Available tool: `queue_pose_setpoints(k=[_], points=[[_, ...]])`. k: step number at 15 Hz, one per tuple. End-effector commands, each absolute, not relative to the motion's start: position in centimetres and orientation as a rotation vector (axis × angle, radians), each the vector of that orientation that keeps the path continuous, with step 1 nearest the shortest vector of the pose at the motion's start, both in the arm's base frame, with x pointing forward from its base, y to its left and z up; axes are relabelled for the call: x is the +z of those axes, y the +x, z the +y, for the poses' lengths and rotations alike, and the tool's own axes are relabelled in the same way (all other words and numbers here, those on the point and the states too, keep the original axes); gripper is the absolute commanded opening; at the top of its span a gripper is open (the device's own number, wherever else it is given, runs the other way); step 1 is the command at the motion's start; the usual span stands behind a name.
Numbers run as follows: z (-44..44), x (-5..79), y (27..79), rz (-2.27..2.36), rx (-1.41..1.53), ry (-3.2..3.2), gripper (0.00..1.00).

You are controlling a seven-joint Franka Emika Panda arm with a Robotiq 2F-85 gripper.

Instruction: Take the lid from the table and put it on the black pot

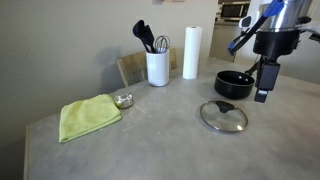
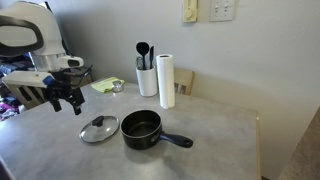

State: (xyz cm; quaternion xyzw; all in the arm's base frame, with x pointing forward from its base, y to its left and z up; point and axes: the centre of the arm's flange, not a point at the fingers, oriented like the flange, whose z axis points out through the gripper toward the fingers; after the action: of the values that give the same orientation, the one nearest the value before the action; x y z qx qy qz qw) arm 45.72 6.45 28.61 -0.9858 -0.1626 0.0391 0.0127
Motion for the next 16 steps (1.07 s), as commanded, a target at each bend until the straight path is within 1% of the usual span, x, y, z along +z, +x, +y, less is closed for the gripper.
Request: queue_pose_setpoints(k=[1,5,8,10,16], points=[[6.5,28.5,45.9,-0.508,0.123,-3.072,1.0],[6.7,27.2,46.1,-0.546,0.148,-3.078,1.0],[7.1,25.5,47.8,-0.579,0.165,-3.035,1.0],[7.2,24.9,49.3,-0.592,0.136,-3.027,1.0],[6.3,23.3,55.0,-0.606,-0.083,-3.089,1.0]])
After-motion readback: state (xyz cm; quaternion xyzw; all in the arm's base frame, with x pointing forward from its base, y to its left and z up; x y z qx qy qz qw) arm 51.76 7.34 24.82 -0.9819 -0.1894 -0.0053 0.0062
